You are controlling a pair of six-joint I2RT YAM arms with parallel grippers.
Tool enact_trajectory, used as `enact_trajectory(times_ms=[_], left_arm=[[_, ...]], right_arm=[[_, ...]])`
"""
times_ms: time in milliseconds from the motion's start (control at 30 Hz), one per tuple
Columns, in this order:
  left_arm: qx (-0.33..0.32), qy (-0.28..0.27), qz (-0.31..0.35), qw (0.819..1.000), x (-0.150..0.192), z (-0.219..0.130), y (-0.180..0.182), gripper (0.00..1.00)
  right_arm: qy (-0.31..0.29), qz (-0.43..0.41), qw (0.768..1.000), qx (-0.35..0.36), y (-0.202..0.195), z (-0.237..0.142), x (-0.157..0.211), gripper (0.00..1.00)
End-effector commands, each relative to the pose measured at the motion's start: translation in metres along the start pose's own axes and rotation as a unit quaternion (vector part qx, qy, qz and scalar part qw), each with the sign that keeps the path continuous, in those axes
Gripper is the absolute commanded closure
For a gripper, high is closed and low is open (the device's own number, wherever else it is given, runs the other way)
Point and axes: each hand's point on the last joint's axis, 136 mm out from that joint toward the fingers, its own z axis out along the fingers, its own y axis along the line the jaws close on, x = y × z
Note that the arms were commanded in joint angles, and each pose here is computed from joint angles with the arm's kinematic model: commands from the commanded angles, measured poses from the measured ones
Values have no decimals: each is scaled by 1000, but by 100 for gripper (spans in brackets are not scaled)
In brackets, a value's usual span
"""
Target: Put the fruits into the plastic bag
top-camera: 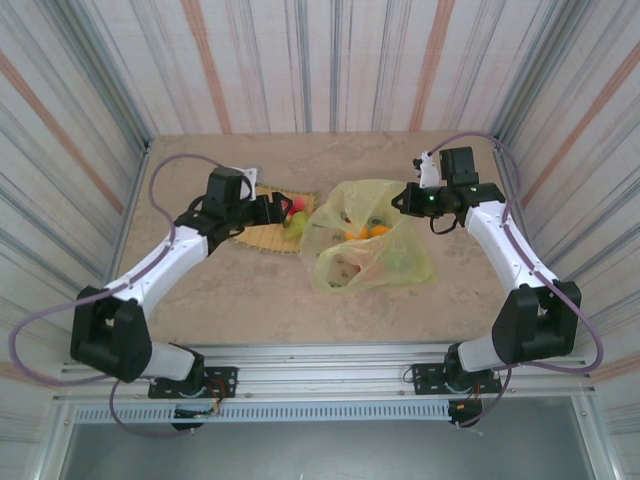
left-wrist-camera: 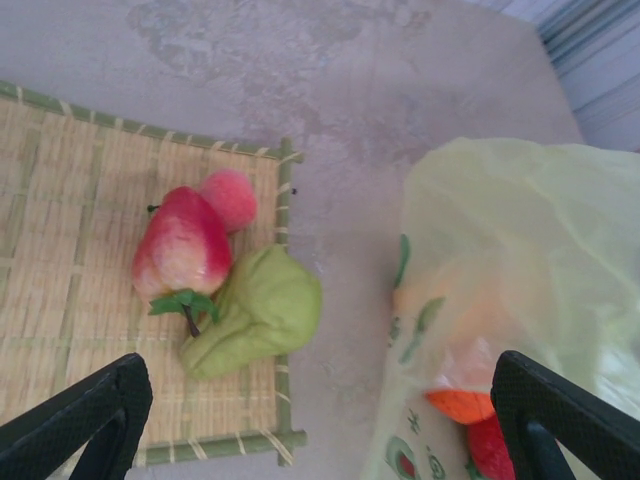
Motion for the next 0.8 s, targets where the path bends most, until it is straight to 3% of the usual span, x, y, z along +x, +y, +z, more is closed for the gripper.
enact_trajectory(times_ms=[0, 767], left_arm=[[-37, 5, -22, 999, -7, 10, 18, 8], [-63, 90, -64, 992, 13, 116, 61, 12]], right_arm=[[-2, -7, 1000, 1, 0, -4, -1, 100], [0, -8, 1000, -4, 2, -2, -1, 100]])
